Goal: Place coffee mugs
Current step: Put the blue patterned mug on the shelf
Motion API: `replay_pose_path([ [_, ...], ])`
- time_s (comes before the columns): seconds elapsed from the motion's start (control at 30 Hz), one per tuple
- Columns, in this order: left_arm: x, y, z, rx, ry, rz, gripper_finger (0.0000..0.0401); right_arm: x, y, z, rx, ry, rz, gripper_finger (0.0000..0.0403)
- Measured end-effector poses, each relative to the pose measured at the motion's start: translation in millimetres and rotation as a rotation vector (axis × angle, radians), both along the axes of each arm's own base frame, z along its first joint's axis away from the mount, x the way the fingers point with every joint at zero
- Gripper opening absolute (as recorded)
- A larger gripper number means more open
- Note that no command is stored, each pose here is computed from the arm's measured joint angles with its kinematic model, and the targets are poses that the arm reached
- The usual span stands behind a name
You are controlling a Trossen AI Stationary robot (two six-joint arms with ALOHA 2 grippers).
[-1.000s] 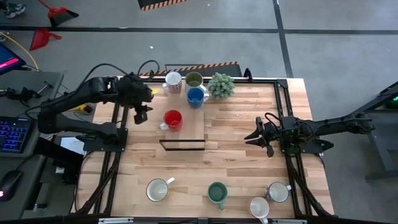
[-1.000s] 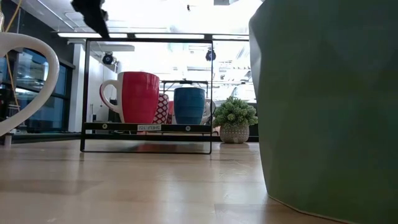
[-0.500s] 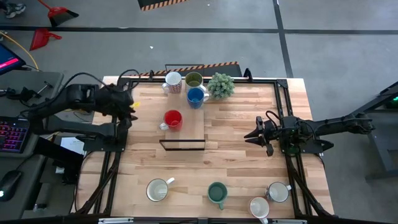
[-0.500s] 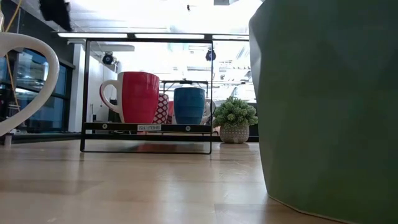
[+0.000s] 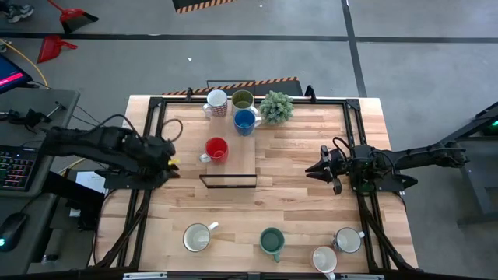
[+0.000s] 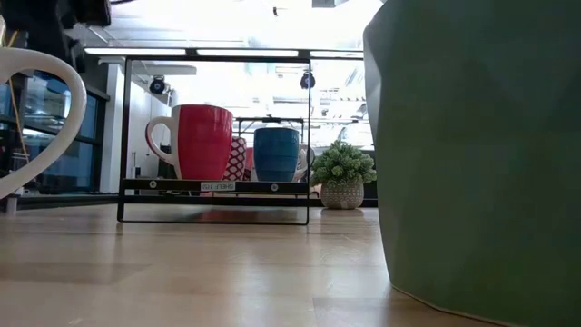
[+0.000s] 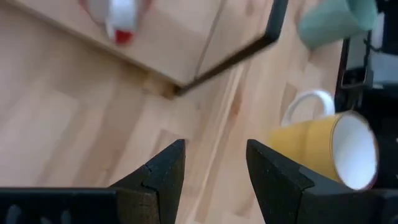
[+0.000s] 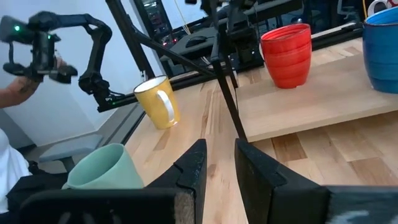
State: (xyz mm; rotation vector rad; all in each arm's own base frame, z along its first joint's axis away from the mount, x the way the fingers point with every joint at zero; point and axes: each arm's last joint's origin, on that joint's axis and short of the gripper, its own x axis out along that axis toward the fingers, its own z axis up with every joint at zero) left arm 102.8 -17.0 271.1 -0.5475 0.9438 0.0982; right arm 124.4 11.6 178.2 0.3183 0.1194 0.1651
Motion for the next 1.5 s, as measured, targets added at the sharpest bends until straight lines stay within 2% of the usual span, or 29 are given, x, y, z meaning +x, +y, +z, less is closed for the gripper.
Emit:
replay_pose_path([
  [0.2,9,-19,-38,-0.070,0.015,-0.071,0.0158,0,0,0,-0.001,0.000,0.001,0.0066],
  [0.4,20,-45,-60,-0.134,-0.170,-0.221,0.0158,0,0,0,0.000,-0.001,0.001,0.0066],
  [0.5,20,-57,-68,-0.055,-0.250,-0.287,0.0156,0,0,2,0.000,-0.018,0.001,0.0066],
  [0.7,19,-72,-77,0.200,-0.391,-0.383,0.0137,0,0,6,0.002,-0.057,0.001,0.0066],
  [0.9,20,-82,-63,0.315,-0.601,-0.477,0.0121,0,0,8,-0.024,-0.092,0.003,0.0066],
  [1.07,19,-89,-54,0.433,-0.740,-0.599,0.0120,0,2,10,-0.135,-0.139,0.070,0.0066],
  [1.17,16,-92,-53,0.460,-0.757,-0.651,0.0120,-1,4,14,-0.201,-0.205,0.161,0.0066],
  [1.27,11,-94,-51,0.455,-0.780,-0.677,0.0120,-1,6,15,-0.204,-0.217,0.205,0.0066],
  [1.37,6,-92,-47,0.463,-0.818,-0.699,0.0119,-1,5,13,-0.195,-0.196,0.194,0.0066],
  [1.5,-2,-84,-40,0.448,-0.850,-0.689,0.0119,0,3,13,-0.228,-0.189,0.110,0.0066],
])
